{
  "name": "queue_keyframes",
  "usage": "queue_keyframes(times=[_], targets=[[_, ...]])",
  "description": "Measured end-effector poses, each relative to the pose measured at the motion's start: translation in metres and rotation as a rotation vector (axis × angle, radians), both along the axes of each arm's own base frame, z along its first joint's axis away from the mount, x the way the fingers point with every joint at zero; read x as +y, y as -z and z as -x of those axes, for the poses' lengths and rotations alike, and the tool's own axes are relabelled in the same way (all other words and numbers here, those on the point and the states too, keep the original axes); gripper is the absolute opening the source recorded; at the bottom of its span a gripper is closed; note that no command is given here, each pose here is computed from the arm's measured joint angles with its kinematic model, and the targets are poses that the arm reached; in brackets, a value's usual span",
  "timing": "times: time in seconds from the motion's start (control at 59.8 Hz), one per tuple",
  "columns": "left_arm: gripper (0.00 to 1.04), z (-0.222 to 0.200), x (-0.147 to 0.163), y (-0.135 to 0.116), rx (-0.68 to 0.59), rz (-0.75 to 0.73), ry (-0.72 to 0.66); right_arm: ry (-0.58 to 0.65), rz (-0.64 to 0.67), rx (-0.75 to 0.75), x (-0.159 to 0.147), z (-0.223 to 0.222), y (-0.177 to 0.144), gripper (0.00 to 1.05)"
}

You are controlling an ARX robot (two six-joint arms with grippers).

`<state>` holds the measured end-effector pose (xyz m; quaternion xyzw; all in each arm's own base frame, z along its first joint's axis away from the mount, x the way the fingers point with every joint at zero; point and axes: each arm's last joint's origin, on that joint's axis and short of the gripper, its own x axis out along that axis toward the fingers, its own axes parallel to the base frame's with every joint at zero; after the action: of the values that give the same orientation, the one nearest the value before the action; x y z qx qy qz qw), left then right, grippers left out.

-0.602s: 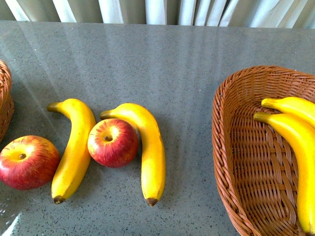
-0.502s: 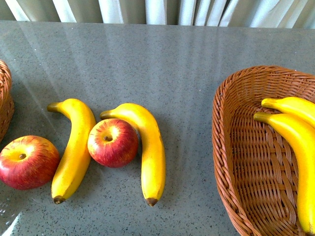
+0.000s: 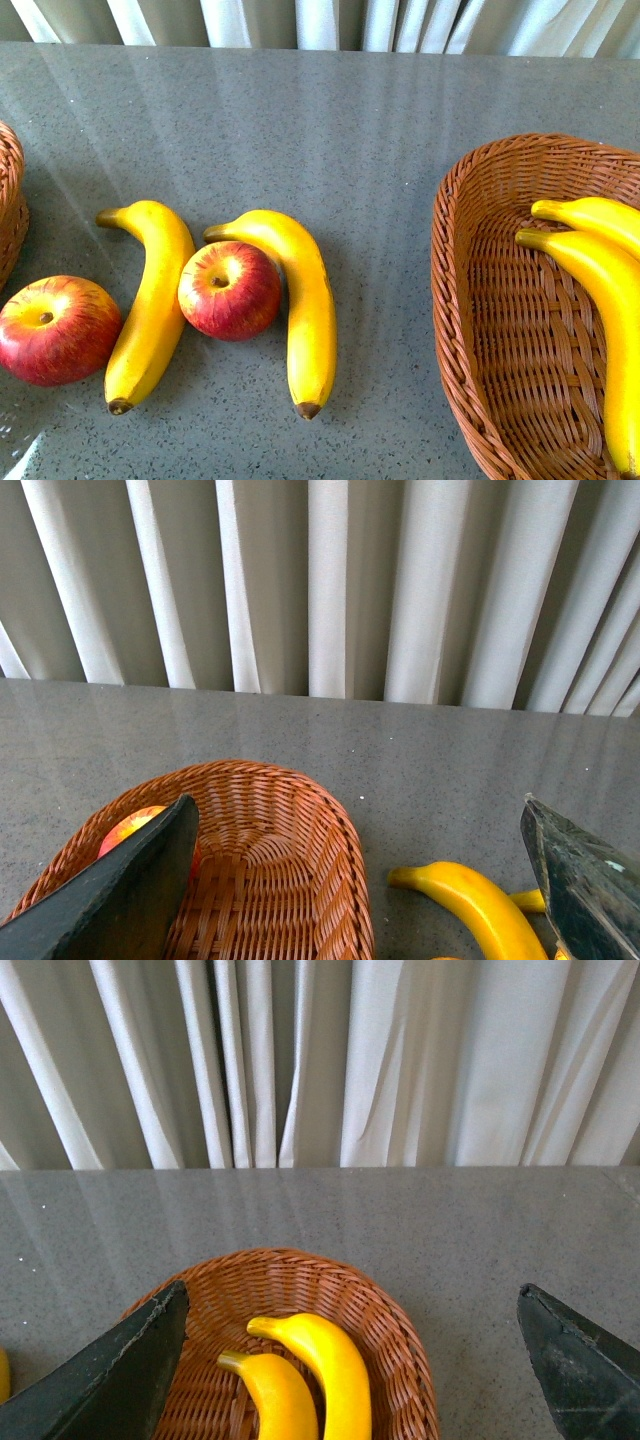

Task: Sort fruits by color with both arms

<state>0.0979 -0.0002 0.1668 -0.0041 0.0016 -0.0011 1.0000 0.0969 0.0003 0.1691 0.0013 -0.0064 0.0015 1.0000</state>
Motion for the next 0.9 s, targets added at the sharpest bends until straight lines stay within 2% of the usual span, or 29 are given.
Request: queue_keyframes(times=[0.301, 0.335, 0.368, 0.401, 0.435, 0.485, 0.803, 0.903], targets=[[0.96, 0.000, 0.000, 0.000, 0.000, 0.000, 0.000, 0.000, 0.000, 0.000, 0.000, 0.000, 0.000, 0.96], [0.96, 0.000, 0.000, 0.001, 0.046, 0.025, -0.022, 0.000, 0.000, 0.000, 0.000, 0.000, 0.000, 0.96], [0.96, 0.000, -0.001, 0.001, 0.150, 0.064, -0.059, 0.000, 0.000, 0.000, 0.000, 0.000, 0.000, 0.96], [0.96, -0.002, -0.006, -0.001, 0.311, 0.109, -0.109, 0.002, 0.000, 0.000, 0.000, 0.000, 0.000, 0.96], [0.96, -0.004, -0.010, -0.002, 0.399, 0.125, -0.134, 0.002, 0.000, 0.000, 0.000, 0.000, 0.000, 0.96], [0.96, -0.009, -0.021, 0.000, 0.481, 0.145, -0.145, 0.001, 0.000, 0.000, 0.000, 0.000, 0.000, 0.96], [0.96, -0.039, -0.103, 0.002, 0.625, 0.270, -0.083, 0.002, 0.000, 0.000, 0.000, 0.000, 0.000, 0.96], [0.96, -0.048, -0.117, 0.009, 0.671, 0.278, -0.099, 0.001, 0.000, 0.000, 0.000, 0.000, 0.000, 0.96]])
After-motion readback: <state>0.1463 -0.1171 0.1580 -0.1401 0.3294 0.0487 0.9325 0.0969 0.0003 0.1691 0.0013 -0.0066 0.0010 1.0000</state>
